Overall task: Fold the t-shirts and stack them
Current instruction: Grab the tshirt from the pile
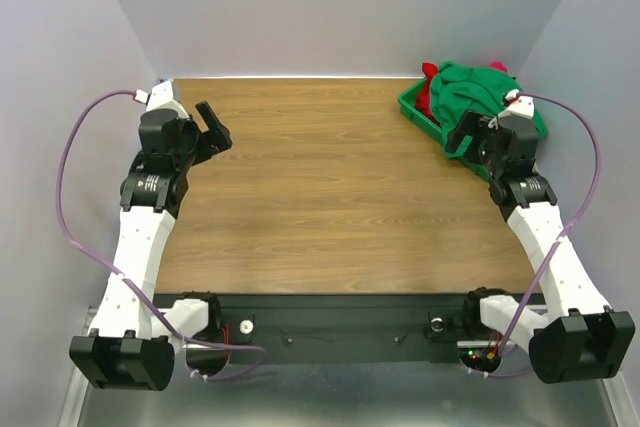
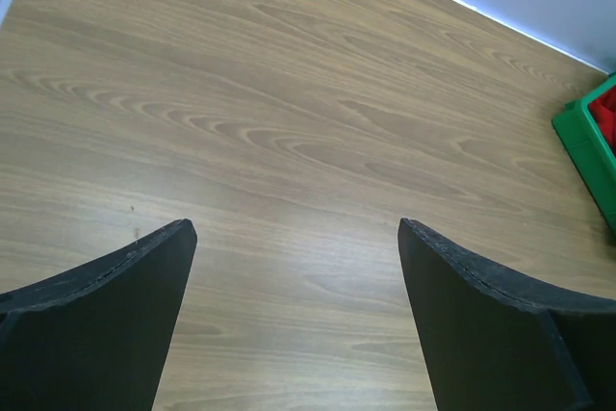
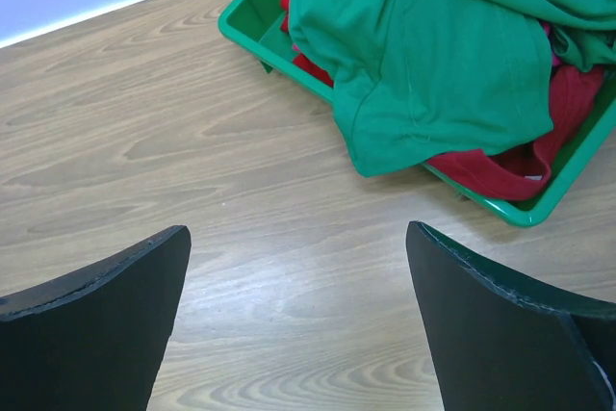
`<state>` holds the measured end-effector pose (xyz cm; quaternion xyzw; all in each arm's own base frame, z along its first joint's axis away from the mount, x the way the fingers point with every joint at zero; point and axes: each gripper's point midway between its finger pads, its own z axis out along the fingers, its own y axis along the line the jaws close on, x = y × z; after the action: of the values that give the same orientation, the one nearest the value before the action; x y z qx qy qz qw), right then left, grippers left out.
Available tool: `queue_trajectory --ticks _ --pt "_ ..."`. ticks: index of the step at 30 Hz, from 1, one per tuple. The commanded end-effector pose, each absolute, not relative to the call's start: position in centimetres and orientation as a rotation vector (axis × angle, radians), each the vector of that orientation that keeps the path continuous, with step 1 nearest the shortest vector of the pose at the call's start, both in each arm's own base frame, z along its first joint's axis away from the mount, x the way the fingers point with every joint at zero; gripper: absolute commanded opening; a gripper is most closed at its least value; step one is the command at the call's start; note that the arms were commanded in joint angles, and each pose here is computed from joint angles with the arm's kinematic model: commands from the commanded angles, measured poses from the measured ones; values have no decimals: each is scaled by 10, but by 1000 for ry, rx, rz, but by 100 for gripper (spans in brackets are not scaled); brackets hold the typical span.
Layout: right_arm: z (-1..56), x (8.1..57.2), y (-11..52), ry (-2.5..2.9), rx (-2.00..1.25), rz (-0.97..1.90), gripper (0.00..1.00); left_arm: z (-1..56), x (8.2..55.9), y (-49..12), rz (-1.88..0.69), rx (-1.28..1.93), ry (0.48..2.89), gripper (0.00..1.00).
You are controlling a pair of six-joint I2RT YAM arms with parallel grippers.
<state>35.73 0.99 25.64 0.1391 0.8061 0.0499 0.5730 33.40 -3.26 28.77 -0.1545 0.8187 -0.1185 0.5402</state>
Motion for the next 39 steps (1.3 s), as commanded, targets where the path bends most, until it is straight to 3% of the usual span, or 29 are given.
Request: queue_trajectory --ticks 1,10,17,25,39 --pt "285 357 10 1828 291 121 100 320 332 -16 -199 -398 1875 98" --pt "295 370 7 1834 307 103 100 340 344 -28 -288 -361 1803 99" --pt "297 383 -19 1847 373 -67 100 337 362 -24 -236 -328 1798 98" --pt "234 422 -39 2016 386 -196 100 317 378 -26 -186 -233 1857 98" --pt "177 470 -58 2153 391 -256 98 296 402 -58 -252 -133 1907 96"
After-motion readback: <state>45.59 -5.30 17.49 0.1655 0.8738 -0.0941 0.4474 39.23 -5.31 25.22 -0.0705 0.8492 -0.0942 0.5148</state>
